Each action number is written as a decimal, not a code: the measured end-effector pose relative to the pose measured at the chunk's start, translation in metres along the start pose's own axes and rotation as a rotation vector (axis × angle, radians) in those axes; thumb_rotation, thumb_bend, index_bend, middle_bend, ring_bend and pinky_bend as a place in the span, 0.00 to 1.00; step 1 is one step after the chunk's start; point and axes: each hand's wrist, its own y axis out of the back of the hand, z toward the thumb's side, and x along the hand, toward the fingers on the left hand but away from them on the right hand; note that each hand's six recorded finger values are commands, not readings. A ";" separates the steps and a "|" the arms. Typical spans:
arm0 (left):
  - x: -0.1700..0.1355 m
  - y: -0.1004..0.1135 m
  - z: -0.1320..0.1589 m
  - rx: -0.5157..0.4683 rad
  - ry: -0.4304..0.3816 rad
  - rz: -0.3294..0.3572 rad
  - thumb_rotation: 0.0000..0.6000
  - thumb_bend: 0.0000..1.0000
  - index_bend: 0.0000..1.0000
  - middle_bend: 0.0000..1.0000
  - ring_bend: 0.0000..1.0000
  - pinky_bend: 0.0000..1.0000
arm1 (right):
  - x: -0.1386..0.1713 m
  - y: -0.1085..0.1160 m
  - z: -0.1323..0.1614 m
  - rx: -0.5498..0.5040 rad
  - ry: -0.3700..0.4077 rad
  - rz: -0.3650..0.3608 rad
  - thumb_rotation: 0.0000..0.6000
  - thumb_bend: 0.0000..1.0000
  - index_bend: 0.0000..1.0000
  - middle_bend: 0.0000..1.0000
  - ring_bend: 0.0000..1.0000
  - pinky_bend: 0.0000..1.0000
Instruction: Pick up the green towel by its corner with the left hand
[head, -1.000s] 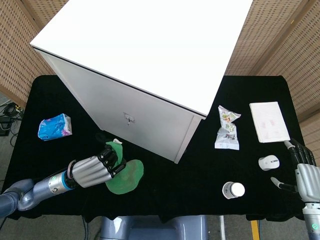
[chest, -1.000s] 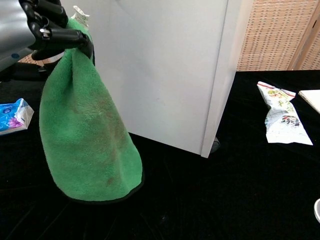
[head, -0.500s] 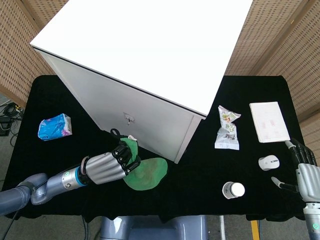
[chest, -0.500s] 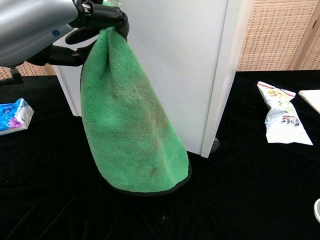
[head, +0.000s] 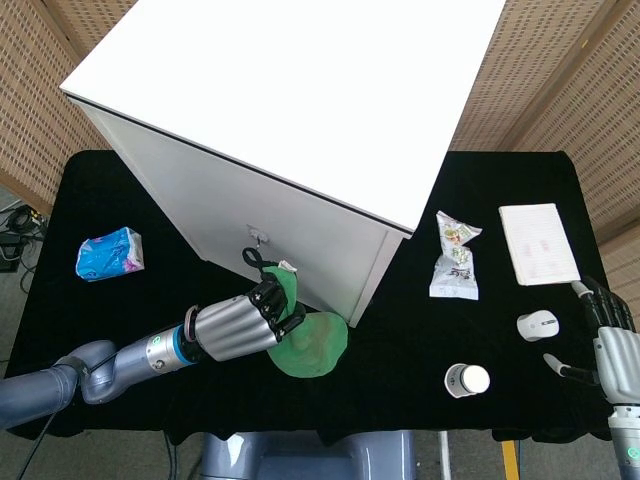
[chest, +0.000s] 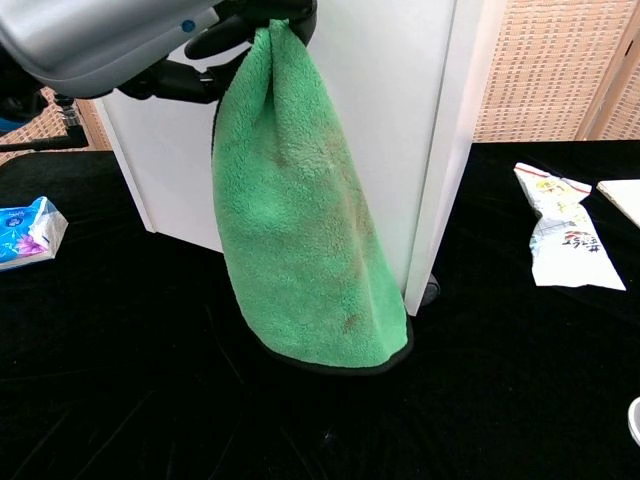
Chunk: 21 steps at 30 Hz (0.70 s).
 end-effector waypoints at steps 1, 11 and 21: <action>0.001 -0.001 0.000 -0.001 0.003 -0.007 1.00 0.58 0.89 0.86 0.67 0.53 | 0.000 0.000 0.000 -0.001 0.001 0.000 1.00 0.12 0.00 0.00 0.00 0.00; 0.001 -0.011 0.000 -0.003 0.009 -0.038 1.00 0.58 0.89 0.86 0.67 0.53 | 0.000 0.000 0.000 -0.002 0.002 0.000 1.00 0.11 0.00 0.00 0.00 0.00; -0.005 -0.023 0.003 0.000 0.007 -0.071 1.00 0.56 0.88 0.86 0.67 0.53 | 0.000 0.000 0.001 -0.004 0.003 0.001 1.00 0.12 0.00 0.00 0.00 0.00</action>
